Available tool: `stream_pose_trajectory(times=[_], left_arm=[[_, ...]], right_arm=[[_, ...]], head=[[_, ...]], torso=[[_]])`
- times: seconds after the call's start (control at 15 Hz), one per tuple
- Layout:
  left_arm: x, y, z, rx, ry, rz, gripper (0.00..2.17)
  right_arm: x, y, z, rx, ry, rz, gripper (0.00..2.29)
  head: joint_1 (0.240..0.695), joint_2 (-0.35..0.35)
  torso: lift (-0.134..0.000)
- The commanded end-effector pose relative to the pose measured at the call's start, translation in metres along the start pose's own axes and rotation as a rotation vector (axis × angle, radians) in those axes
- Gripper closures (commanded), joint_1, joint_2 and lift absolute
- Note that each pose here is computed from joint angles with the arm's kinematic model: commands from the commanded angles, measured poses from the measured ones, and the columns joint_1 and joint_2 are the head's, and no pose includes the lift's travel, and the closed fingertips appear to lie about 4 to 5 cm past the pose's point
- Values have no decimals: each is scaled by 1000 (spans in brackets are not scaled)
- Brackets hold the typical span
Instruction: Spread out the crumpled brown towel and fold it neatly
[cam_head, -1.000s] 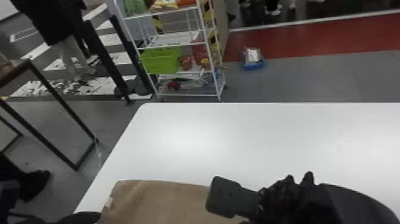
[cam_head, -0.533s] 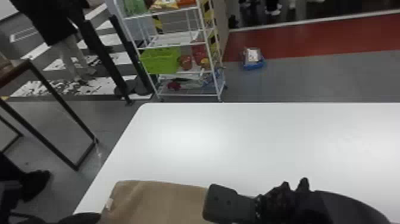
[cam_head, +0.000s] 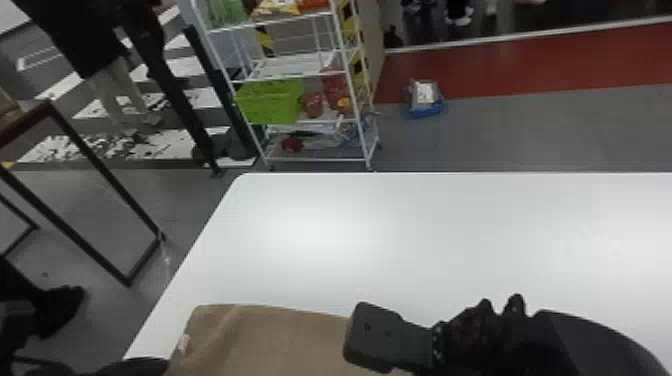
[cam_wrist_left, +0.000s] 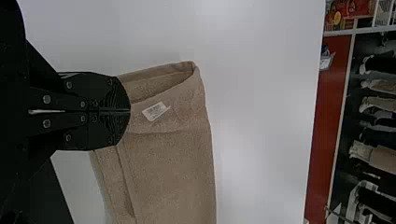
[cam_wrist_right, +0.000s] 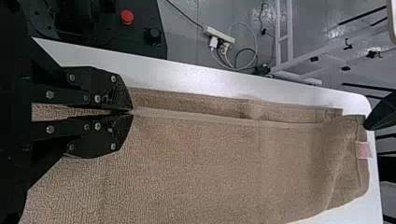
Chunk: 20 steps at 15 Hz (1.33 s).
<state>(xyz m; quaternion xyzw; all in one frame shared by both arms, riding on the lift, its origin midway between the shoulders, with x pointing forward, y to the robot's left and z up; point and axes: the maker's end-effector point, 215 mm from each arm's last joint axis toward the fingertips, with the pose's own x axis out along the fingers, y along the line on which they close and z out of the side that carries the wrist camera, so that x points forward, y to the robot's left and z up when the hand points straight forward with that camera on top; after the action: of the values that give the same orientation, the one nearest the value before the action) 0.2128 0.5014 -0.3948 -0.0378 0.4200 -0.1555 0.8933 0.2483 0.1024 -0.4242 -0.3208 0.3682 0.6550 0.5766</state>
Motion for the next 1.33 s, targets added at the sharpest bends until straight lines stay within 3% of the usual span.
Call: stream_pose_trajectory(times=[0.0, 0.4, 0.8, 0.93, 1.0, 1.07, 1.27], left_arm=[[-3, -3, 2, 9, 0, -16, 1717], [6, -12, -11, 106, 80, -53, 1717], [32, 4, -37, 169, 177, 6, 1717], [29, 15, -33, 177, 173, 45, 1717], [27, 18, -32, 174, 171, 58, 1717], [26, 20, -30, 180, 169, 62, 1717], [27, 21, -29, 181, 167, 68, 1717]], right_arm=[[3, 5, -1, -4, 2, 14, 1048], [9, 6, -5, -13, 18, 23, 1048], [17, -1, -11, -43, 47, 13, 1035], [15, -2, -14, -31, 44, 8, 704], [9, -5, -12, -12, 24, 0, 255], [-1, -9, -8, 16, -14, -13, -2], [-45, -25, -1, 205, -224, 45, 26]], head=[[695, 350], [695, 350], [695, 350], [695, 350], [695, 350], [695, 350], [695, 350]], torso=[[-122], [-122], [-122], [-122], [-122], [-122], [-122]])
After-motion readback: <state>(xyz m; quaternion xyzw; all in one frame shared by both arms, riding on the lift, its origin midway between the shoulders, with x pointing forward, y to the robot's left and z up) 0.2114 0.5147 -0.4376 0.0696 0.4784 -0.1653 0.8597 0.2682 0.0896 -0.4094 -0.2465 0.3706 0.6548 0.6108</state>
